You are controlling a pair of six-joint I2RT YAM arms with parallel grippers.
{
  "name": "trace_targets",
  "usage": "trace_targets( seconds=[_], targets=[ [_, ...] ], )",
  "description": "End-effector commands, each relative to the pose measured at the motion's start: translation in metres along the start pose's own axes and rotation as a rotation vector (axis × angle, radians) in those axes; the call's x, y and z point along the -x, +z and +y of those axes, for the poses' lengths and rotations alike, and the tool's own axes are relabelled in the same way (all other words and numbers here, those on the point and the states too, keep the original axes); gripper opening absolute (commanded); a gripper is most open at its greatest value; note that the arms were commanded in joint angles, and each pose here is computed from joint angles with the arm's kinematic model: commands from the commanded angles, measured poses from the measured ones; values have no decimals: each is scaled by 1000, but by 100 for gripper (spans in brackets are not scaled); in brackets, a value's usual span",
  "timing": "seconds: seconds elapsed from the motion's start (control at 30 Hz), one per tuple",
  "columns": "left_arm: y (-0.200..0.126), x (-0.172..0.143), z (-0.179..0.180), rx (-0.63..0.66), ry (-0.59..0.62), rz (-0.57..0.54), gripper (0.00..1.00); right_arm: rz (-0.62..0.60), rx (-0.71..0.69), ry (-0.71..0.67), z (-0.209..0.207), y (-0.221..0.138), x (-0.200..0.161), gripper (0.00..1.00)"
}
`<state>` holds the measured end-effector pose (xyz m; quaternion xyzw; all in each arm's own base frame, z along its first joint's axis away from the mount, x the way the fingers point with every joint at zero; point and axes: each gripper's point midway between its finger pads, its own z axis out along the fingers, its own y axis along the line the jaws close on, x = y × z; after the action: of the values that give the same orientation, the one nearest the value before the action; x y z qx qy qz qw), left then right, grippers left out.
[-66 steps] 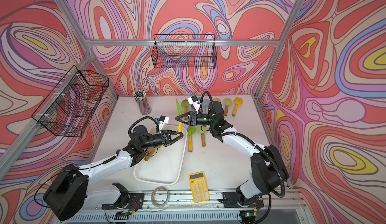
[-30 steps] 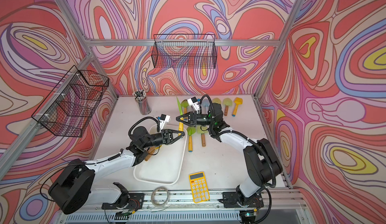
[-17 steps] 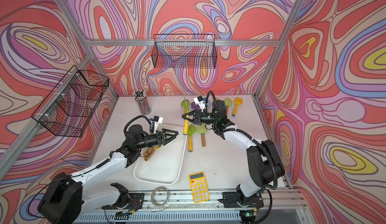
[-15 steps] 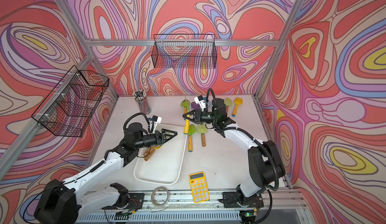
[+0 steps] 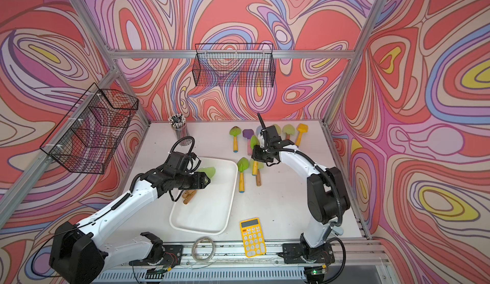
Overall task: Take the shovel out of the storage box
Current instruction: Pick up the shovel from the storage box, then place the shovel at the center of the board.
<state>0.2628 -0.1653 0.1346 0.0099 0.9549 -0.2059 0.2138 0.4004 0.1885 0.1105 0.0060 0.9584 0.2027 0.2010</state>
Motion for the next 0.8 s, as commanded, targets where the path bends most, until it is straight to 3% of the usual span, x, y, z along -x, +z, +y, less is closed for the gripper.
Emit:
trace_targets(
  seconds=[0.0, 0.3, 0.77],
  targets=[
    [-5, 1, 18, 105, 31, -3, 69, 29, -232, -27, -49, 10, -10, 12],
    [-3, 11, 30, 186, 53, -17, 69, 62, -387, -12, -94, 26, -20, 12],
    [7, 22, 37, 203, 31, -19, 70, 94, -397, 15, -109, 45, -23, 13]
  ],
)
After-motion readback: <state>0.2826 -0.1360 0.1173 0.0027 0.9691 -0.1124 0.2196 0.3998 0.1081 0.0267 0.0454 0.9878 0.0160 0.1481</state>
